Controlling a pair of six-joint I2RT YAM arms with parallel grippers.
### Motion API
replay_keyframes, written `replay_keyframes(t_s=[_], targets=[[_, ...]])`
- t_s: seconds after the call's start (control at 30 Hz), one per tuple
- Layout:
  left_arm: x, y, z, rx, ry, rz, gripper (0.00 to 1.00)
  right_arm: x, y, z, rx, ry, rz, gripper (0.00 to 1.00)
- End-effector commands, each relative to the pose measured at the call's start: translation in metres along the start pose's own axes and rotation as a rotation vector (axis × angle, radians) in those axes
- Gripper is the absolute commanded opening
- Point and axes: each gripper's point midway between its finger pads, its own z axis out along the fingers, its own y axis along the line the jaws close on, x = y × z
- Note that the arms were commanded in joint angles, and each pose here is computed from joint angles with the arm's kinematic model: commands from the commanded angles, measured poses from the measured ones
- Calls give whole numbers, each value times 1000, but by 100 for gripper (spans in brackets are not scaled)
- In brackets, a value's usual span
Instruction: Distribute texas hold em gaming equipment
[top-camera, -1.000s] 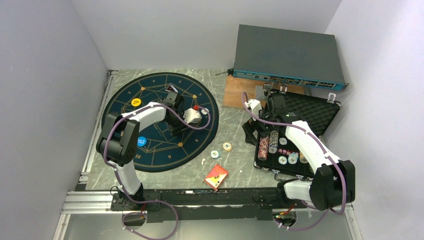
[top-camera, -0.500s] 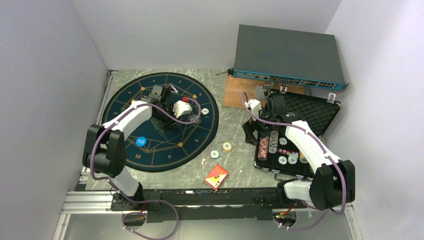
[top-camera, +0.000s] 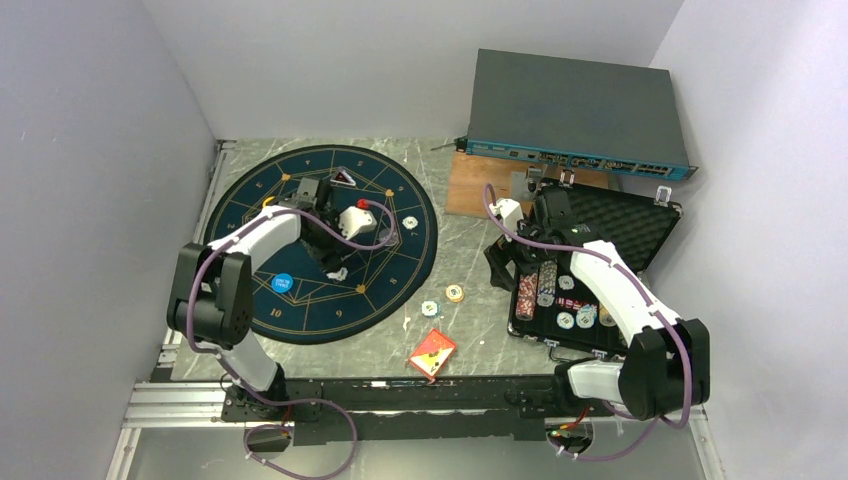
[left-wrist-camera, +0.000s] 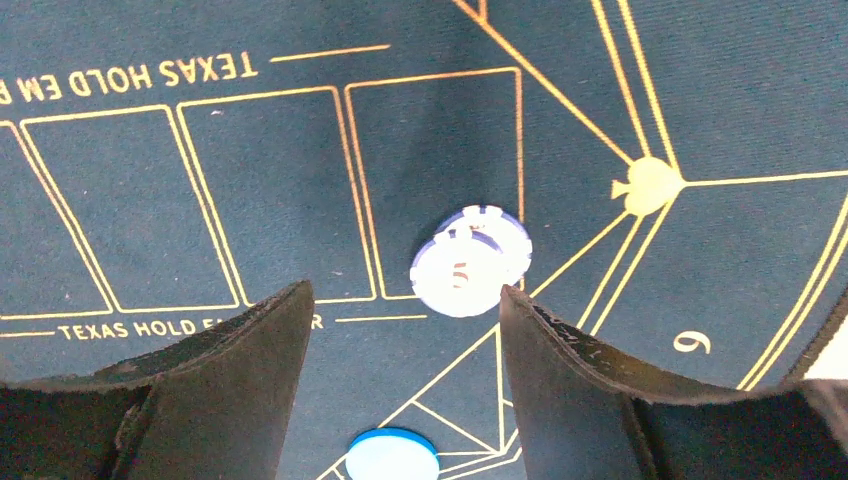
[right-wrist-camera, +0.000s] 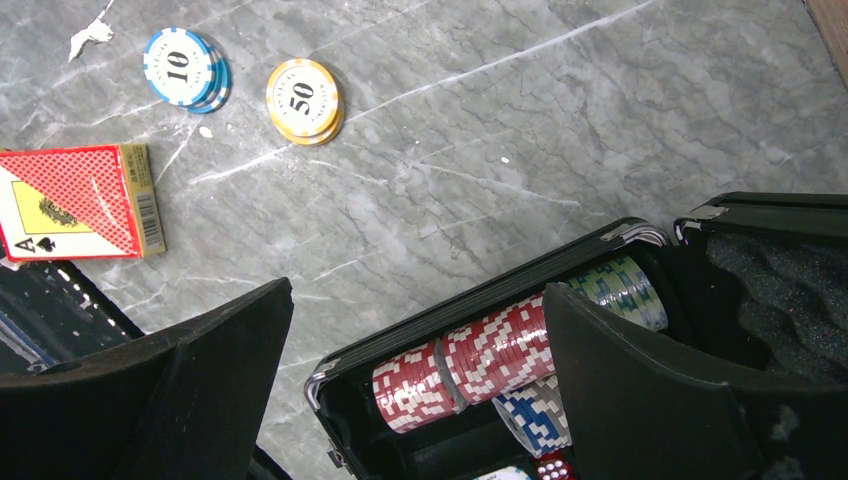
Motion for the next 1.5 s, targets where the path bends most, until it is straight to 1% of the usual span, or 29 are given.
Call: replay_keyframes(t_s=[0.0, 0.23, 0.33, 0.5, 0.53, 0.57, 0.63, 0.73, 0.93, 0.97, 1.0, 1.03, 1.1, 1.17, 1.27, 1.43, 1.47], targets=[[5, 7, 5, -18, -3, 26, 74, -4, -1, 1, -3, -14, -17, 100], [17, -1, 19, 30, 28, 40, 75, -4, -1, 2, -3, -12, -17, 100], [21, -7, 22, 53, 27, 50, 77, -4, -2, 2, -2, -11, -16, 100], [27, -14, 25, 75, 38, 56, 77, -4, -2, 3, -4, -7, -15, 100], [28, -16, 26, 83, 38, 60, 76, -4, -2, 3, -4, -6, -16, 100], [29, -18, 26, 89, 38, 63, 73, -4, -2, 3, -4, -8, -15, 100], [31, -20, 26, 94, 43, 65, 62, -3, -2, 3, -2, -7, -16, 100], [36, -18, 24, 82, 55, 64, 53, -4, -2, 2, -1, -8, -17, 100], [44, -4, 13, 43, 67, 44, 48, -3, -2, 2, -1, -8, -17, 100], [46, -1, 11, 36, 67, 40, 49, -4, -2, 2, -2, -10, -18, 100], [47, 1, 10, 30, 67, 34, 55, -4, -2, 2, -3, -10, -18, 100], [49, 3, 9, 28, 71, 27, 63, -3, -1, 2, -5, -8, -16, 100], [52, 4, 8, 26, 71, 20, 73, -4, -1, 2, -4, -10, -17, 100], [53, 3, 9, 25, 66, 18, 76, -4, -1, 1, -4, -10, -16, 100], [55, 2, 11, 22, 66, 17, 72, -3, -1, 1, -3, -9, -18, 100], [54, 3, 15, 18, 57, 4, 58, -4, -2, 2, -3, -10, -18, 100], [53, 3, 16, 17, 53, 3, 54, -4, -2, 1, -2, -10, -17, 100]])
